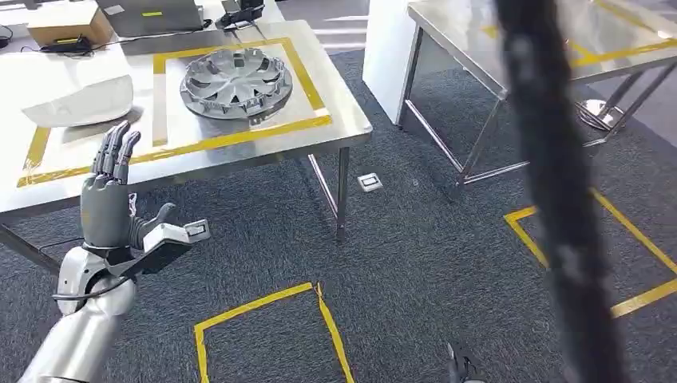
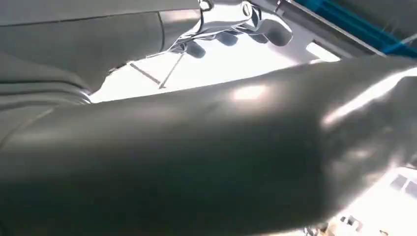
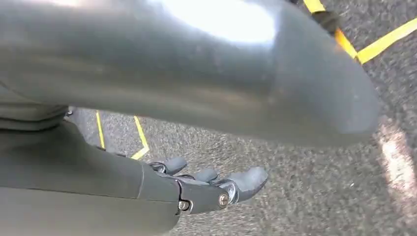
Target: Take the parts from the cabinet and place them on the table.
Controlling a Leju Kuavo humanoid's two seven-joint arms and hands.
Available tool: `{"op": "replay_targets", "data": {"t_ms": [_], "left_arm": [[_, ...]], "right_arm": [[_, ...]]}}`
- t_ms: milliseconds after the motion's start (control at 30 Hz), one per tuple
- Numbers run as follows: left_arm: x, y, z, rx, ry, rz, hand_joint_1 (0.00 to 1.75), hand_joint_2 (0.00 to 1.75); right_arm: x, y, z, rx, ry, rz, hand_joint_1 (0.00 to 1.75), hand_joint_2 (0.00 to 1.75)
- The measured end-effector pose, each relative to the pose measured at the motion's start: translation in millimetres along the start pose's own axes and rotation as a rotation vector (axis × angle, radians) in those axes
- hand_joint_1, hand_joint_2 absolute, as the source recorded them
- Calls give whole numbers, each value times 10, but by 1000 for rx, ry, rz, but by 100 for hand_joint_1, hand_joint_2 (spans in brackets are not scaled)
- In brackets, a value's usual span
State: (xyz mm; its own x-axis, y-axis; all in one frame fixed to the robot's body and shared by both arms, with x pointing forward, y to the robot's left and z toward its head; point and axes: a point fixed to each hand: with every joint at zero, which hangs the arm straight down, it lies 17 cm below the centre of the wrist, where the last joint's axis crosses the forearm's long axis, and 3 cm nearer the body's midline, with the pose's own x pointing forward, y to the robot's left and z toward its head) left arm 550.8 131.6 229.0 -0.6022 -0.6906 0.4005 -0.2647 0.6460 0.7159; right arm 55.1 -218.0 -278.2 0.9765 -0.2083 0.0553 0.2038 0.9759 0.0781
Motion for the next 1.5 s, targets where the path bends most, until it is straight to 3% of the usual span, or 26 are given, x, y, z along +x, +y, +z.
{"op": "replay_targets", "data": {"t_ms": [233,500,567,667,833,900,967,1100,1267,1500], "left_arm": [[-351,-396,630,-88,141,55,0,0],[-965,-967,1978,-286,496,104,0,0],[-1151,-1111,2468,-361,651,124,0,0],[-1418,-1300,3662,-505,1027,150,0,0],[-1327,-1229,5527,-735,1497,91,0,0],[-1202,-1127,6055,-739,1623,112,0,0],[-1087,-1056,6397,-695,1737,163,0,0],[-898,-941,6865,-642,1900,208,0,0],[-785,-932,7018,-610,1970,240,0,0],[-660,-1122,6873,-634,1878,290,0,0]], "right_arm": [[48,-35,-2,-10,-5,-18,0,0],[-11,-51,-6,-22,20,-57,0,0],[-17,-51,-6,-20,18,-62,0,0],[-20,-30,-2,-8,17,-58,0,0],[-78,-60,-4,-11,26,-36,0,0],[-137,-81,-5,-15,40,-31,0,0],[-137,-93,-6,-19,44,-28,0,0],[-173,-133,-5,-27,67,-7,0,0],[-111,-167,-5,-31,60,11,0,0],[-70,-166,-5,-26,42,35,0,0]]}}
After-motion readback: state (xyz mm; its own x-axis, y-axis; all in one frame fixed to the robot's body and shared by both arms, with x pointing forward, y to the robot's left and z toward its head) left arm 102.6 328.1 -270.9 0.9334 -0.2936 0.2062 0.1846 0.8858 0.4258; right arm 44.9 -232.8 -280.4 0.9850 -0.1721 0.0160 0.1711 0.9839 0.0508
